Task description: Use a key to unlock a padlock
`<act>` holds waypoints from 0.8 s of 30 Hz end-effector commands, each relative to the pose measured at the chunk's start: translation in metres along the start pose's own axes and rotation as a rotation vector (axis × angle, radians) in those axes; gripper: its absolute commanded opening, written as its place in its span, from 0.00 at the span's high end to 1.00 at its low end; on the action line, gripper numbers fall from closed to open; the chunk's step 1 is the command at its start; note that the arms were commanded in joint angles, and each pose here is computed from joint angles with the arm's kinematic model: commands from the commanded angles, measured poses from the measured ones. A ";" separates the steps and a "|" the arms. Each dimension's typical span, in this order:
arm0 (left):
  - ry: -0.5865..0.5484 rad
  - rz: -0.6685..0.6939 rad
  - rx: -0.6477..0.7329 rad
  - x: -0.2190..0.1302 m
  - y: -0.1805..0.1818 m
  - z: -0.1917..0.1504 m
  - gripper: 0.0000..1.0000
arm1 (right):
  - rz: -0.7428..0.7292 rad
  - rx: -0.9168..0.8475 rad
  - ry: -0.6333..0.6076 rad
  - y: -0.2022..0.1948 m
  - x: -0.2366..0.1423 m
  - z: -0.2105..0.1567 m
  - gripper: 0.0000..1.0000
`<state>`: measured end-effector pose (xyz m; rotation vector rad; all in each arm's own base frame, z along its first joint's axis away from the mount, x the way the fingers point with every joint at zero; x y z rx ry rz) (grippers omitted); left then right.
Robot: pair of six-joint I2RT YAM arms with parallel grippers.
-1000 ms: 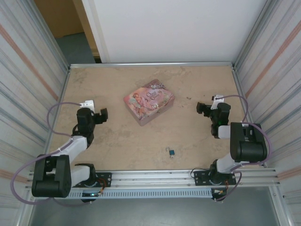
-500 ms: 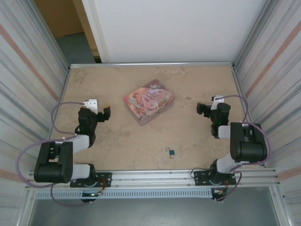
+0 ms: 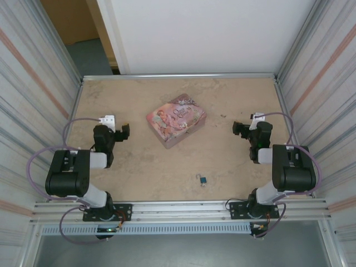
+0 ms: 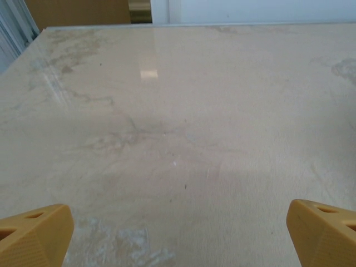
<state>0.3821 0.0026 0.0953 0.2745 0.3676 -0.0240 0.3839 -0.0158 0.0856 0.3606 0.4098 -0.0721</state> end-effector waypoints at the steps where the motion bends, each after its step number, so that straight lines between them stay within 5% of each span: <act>1: 0.012 -0.005 -0.002 0.001 0.001 0.002 0.01 | -0.014 -0.010 -0.001 0.000 0.001 0.000 0.01; 24: 0.017 -0.005 0.033 0.003 -0.005 0.003 0.01 | -0.016 -0.012 0.000 0.001 0.002 0.000 0.01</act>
Point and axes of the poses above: each hand's point on the last joint's axis, 136 mm out from that joint toward the fingers, its own x axis out along the fingers, its own y axis along the line the jaws close on, z = x × y, the point moved 1 cm from there along -x, back along the fingers, and after that the axes turned 14 degrees about x, right-handed, at the moved point
